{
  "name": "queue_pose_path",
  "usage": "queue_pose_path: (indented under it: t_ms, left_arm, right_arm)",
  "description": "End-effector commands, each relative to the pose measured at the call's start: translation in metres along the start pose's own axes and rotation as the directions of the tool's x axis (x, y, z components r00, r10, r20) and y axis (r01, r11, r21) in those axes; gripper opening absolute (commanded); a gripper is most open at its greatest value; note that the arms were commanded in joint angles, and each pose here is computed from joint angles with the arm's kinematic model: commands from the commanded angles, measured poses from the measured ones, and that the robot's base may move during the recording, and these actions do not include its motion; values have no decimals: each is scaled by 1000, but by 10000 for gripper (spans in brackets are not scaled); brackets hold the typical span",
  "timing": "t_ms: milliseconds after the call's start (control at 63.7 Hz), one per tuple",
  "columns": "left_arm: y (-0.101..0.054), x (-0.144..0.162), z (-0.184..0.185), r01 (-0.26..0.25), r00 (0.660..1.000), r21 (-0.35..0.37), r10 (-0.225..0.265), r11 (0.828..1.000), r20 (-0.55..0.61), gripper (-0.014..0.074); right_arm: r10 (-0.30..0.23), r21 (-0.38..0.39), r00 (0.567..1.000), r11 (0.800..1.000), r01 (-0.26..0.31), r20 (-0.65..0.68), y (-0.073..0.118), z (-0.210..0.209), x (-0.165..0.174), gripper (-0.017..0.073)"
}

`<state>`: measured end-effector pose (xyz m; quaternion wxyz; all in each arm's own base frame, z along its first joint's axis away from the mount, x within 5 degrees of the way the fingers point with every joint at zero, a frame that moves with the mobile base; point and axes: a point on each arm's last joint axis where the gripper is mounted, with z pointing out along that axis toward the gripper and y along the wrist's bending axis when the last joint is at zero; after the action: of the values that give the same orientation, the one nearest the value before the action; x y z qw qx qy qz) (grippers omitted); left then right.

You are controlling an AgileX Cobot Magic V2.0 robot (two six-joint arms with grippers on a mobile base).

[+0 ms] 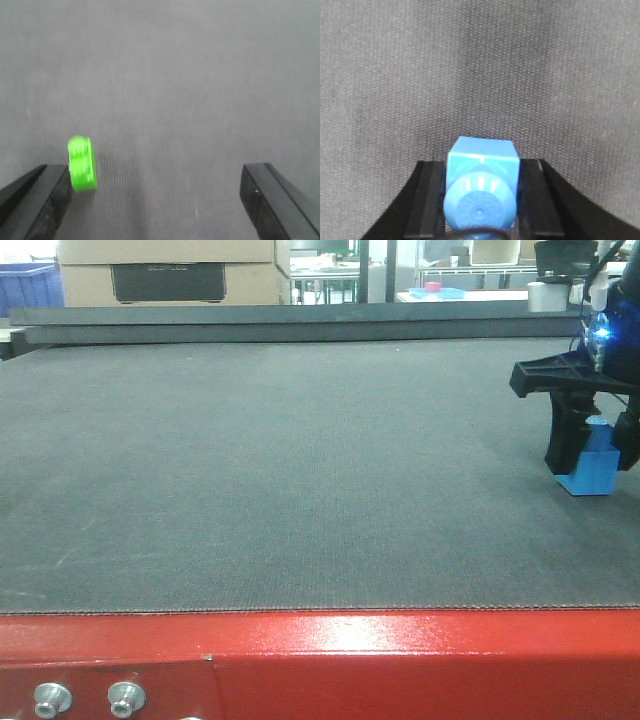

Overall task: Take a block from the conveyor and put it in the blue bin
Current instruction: 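Close left gripper on green block and right gripper on blue block, lift, then hold both blocks and raise them clear of the conveyor belt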

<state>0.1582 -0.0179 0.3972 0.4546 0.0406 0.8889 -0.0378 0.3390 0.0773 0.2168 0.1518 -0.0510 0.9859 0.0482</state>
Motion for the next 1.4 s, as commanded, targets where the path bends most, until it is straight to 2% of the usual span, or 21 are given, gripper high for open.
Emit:
queue_pose_path:
  t_ms: [0,141,283,393,502,659,848,1130,1382]
  left_arm:
    - [-1,1,11,-2,998,4,3,1000,-66,581]
    - [5,-2,29,15,986,-21,-19,1000,-166,581]
    - [27,-10,48,66,960,-100,-90,993,-265,581]
    - [43,-14,67,44,941,-88,-71,995,-331,581]
    - [54,-13,92,46,920,-89,-77,995,-384,581]
    - [68,-6,135,-2,891,-94,-41,996,-452,581]
    - [78,9,183,1,854,-92,-49,996,-519,581]
    - [87,25,229,4,849,-99,-56,995,-525,580]
    - [90,36,248,8,834,-97,-61,995,-549,570]
  right_arm:
    - [-12,8,999,1000,12,44,-1,-11,-3,-153]
    - [-20,2,996,1000,20,83,2,-33,1,-153]
    - [-49,-14,986,999,51,159,10,-58,16,-153]
    - [-79,-30,974,996,87,214,19,-74,33,-153]
    - [-111,-46,961,991,127,253,27,-88,51,-153]
    - [-129,-82,944,984,161,302,37,-108,69,-153]
    - [-133,-99,924,979,179,359,39,-128,78,-153]
    - [-132,-100,920,979,180,368,38,-131,79,-153]
    - [-132,-100,920,979,180,368,38,-131,79,-153]
